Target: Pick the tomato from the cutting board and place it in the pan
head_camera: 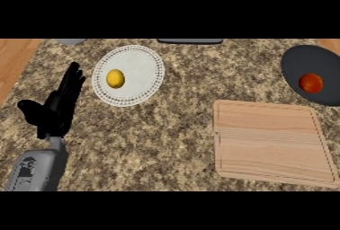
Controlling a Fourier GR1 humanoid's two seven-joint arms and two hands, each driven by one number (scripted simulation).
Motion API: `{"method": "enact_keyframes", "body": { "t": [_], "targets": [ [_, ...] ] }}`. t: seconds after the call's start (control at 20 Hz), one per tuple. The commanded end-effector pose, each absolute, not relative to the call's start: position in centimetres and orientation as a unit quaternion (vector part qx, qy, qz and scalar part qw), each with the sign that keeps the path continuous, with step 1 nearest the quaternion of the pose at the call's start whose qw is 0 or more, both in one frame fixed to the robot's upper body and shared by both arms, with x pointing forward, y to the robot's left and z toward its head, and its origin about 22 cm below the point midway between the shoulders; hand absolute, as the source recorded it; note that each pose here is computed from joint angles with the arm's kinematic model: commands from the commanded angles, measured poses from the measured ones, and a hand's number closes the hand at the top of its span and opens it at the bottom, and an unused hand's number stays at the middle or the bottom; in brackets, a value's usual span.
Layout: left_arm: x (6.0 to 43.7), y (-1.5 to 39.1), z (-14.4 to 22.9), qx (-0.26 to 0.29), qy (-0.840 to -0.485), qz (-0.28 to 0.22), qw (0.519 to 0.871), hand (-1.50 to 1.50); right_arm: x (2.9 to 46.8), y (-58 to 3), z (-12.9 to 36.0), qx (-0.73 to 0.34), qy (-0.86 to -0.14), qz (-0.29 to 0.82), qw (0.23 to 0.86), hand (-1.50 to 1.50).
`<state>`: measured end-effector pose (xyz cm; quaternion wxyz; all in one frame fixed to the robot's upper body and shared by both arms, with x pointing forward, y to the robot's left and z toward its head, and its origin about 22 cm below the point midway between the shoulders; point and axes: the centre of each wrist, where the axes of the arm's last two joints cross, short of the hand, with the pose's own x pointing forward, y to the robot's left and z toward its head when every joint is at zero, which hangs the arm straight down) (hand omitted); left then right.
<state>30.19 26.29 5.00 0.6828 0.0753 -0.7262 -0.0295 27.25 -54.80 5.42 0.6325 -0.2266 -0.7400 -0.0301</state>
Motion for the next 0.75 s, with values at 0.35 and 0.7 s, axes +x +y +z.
{"method": "enact_keyframes", "body": {
  "t": [0.35, 0.7],
  "targets": [
    [29.1, 25.8, 6.0, 0.085, -0.723, -0.025, 0.685, 0.0, 18.9, -59.8, 5.6, -0.193, -0.763, -0.029, 0.616, -1.5],
    [30.0, 26.9, 4.4, 0.081, -0.723, -0.026, 0.685, 0.0, 19.7, -59.5, 5.9, -0.209, -0.743, 0.007, 0.635, -1.5]
  ]
}}
